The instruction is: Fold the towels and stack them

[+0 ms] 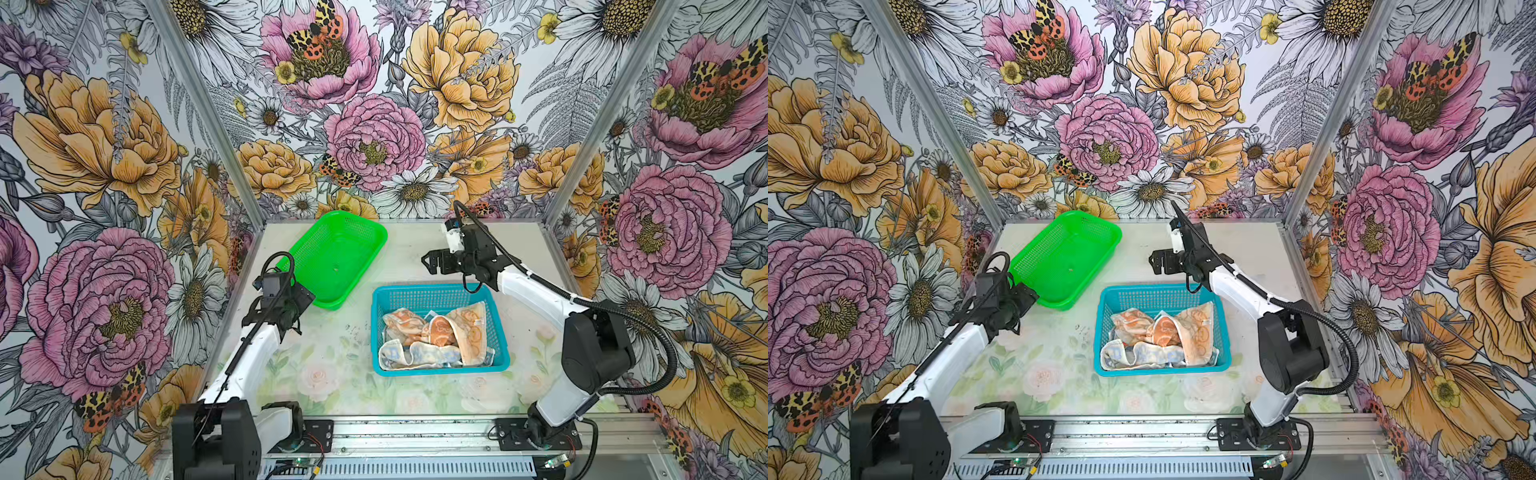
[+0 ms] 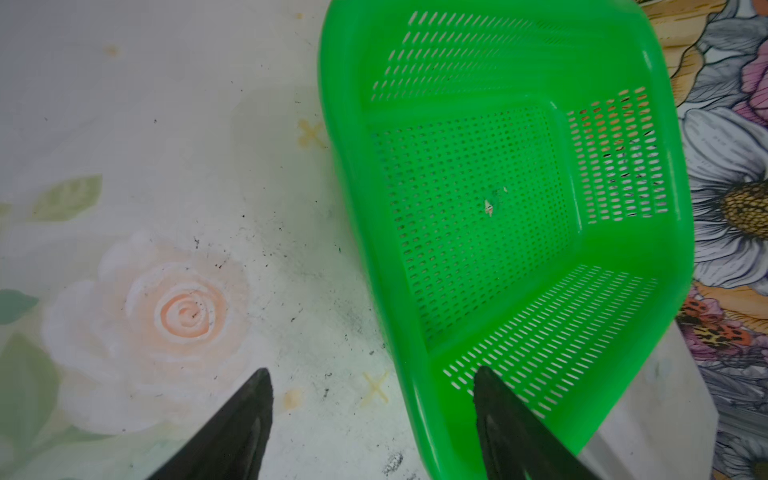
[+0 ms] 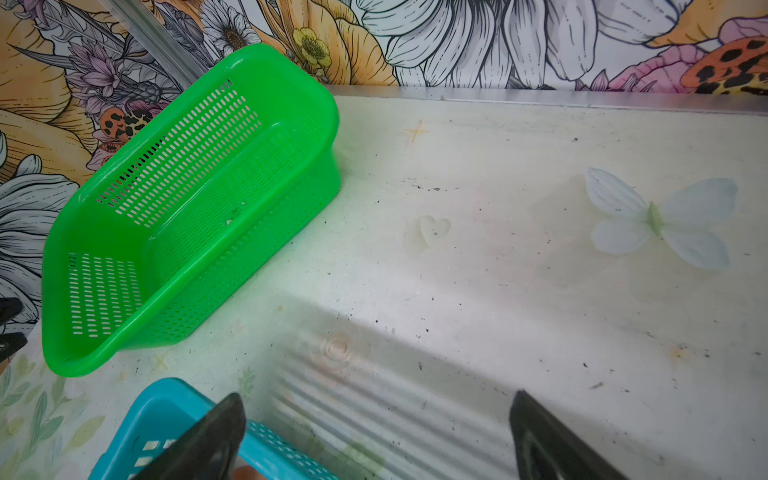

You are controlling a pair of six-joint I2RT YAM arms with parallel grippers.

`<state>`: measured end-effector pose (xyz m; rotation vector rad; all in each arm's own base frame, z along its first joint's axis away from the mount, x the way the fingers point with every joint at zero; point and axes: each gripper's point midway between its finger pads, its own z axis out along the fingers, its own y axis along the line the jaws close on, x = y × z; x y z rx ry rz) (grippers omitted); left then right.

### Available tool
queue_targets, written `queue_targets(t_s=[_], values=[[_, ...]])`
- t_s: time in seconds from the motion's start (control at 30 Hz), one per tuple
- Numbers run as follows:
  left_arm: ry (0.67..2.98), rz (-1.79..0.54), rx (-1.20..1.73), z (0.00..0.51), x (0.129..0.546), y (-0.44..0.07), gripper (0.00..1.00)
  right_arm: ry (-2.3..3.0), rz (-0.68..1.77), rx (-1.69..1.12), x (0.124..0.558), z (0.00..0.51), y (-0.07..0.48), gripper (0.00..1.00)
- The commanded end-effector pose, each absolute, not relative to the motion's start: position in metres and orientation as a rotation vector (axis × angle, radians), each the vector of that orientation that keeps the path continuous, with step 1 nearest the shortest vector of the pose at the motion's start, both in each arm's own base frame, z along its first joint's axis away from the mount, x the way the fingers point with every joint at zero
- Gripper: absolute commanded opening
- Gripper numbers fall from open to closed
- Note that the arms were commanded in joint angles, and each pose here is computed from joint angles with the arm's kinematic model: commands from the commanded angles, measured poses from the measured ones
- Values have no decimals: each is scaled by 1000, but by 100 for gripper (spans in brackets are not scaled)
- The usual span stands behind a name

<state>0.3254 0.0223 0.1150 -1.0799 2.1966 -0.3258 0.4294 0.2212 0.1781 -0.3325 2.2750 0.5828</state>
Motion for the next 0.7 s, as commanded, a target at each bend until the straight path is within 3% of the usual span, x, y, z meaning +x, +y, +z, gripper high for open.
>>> queue_targets(t_s=[0.0,0.07,0.13,0.3,0.37,0.67], values=[[2165,-394,-1035,122,350,22,50,2225,572,-352,425,195,217,99],[2197,-385,-1010,118,355,21,38,2225,565,-353,424,194,216,100],[2220,-376,-982,116,358,21,36,2224,559,-349,423,195,213,99],[2358,-307,-811,116,364,18,7,2228,555,-342,425,193,212,99],[2423,-251,-737,114,364,20,0,2228,556,-334,427,194,213,99],[2596,-24,-517,109,377,42,0,2240,576,-303,437,191,218,100]])
